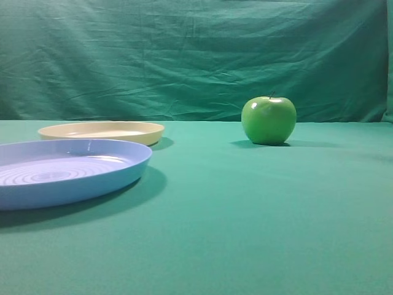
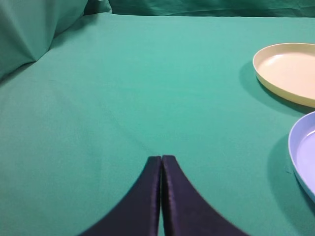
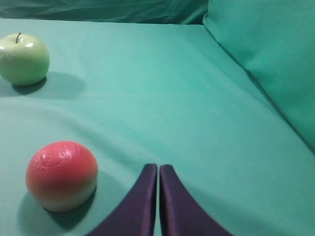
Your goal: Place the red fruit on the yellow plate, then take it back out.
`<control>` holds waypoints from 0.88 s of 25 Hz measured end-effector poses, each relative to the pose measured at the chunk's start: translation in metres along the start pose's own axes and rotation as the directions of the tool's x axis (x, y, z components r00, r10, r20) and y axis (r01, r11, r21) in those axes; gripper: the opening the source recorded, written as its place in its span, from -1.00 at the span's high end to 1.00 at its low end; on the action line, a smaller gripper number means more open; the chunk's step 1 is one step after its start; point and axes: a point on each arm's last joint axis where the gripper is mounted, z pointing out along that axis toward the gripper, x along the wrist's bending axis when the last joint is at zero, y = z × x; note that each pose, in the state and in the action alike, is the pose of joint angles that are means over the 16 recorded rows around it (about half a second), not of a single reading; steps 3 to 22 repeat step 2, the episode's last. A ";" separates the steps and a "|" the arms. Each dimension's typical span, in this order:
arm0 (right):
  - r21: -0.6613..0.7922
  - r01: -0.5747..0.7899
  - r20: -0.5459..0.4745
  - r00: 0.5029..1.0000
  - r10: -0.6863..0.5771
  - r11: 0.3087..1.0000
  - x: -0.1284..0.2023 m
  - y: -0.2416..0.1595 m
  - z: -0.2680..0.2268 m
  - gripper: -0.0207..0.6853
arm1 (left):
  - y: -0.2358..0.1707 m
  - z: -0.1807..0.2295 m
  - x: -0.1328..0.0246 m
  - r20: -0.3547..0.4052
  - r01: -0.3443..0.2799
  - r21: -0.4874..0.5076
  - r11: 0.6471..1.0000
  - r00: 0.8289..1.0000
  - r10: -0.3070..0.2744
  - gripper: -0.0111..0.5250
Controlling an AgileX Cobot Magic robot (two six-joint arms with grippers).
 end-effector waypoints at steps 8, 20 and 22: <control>0.000 0.000 0.000 1.000 0.000 1.000 0.000 0.000 0.000 0.94 | 0.000 0.000 0.000 0.000 0.000 0.000 1.000 1.000 0.000 0.96; 0.000 0.000 0.000 1.000 0.000 1.000 0.000 0.000 0.000 0.94 | 0.000 0.000 0.000 0.000 0.000 0.000 1.000 1.000 0.000 0.96; 0.000 0.000 0.000 1.000 0.000 1.000 0.000 0.000 0.000 0.94 | 0.000 0.000 0.000 0.000 0.000 0.000 1.000 1.000 0.000 0.96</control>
